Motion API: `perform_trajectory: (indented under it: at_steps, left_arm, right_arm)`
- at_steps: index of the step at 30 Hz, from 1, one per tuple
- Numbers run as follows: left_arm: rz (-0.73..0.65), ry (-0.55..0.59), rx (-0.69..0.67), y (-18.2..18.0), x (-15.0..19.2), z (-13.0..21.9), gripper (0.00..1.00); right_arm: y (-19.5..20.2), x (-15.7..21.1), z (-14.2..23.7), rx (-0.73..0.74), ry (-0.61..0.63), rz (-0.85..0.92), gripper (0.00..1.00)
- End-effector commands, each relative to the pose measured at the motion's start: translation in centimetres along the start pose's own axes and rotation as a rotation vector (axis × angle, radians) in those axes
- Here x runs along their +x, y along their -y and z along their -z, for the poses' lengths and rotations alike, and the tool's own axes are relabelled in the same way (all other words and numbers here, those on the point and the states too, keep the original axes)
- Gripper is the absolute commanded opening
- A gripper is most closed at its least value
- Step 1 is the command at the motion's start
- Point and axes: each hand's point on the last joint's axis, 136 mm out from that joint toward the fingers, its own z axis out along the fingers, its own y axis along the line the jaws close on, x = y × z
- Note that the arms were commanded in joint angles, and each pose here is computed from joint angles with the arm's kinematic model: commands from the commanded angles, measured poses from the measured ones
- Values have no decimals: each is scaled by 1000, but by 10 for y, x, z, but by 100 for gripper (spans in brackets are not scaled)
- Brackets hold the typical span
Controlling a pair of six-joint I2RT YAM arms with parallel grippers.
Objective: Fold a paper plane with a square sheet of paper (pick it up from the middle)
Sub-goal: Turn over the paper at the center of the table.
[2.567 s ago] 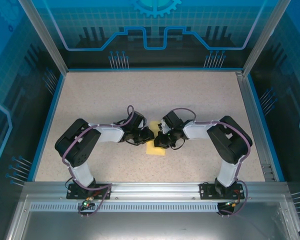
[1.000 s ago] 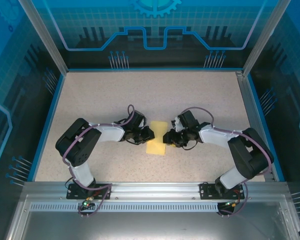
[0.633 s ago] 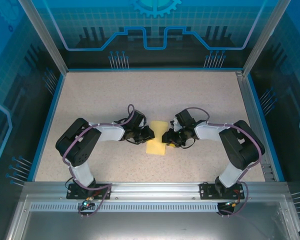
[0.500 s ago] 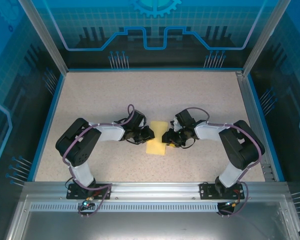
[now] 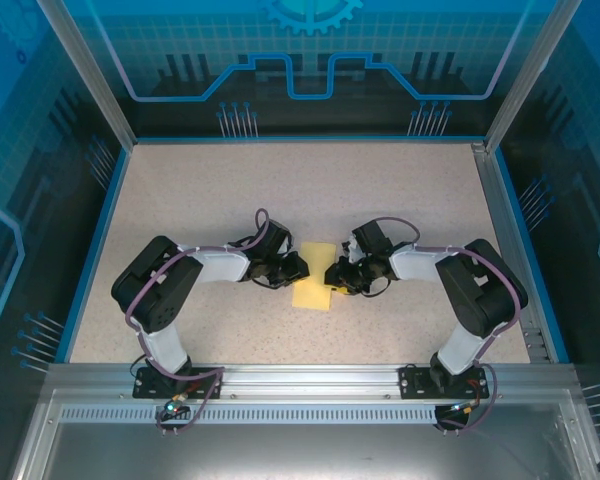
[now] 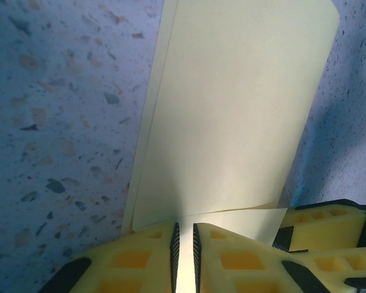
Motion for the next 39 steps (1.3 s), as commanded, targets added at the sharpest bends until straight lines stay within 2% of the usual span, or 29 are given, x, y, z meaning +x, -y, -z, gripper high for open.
perform_trajectory:
  at_steps: [1,7,15,19,25,27,30,35,39]
  left_arm:
    - [-7,7,-9,2,-4,-1,18]
    - [-8,17,7,7,-5,3,18]
    - [-21,52,26,16,-9,16,19]
    - [-33,79,39,23,-12,25,22]
    - [-53,174,39,29,-19,52,23]
    - [-61,219,27,28,-21,66,23]
    - [-73,309,-1,25,-25,92,25]
    - [-84,470,-79,13,-33,136,28]
    - [-68,569,-131,-3,-37,159,30]
  right_arm:
    - [-15,-2,-3,-68,14,50,31]
    - [-20,-3,-3,-97,22,73,25]
    - [-17,-2,0,-81,31,90,23]
    - [-21,0,4,-91,27,107,13]
    - [-31,-1,19,-78,44,148,4]
    - [-32,-2,31,-20,54,178,4]
    - [-29,-4,61,142,87,237,4]
    - [-7,-6,134,632,146,325,6]
    - [-5,-8,176,941,168,363,5]
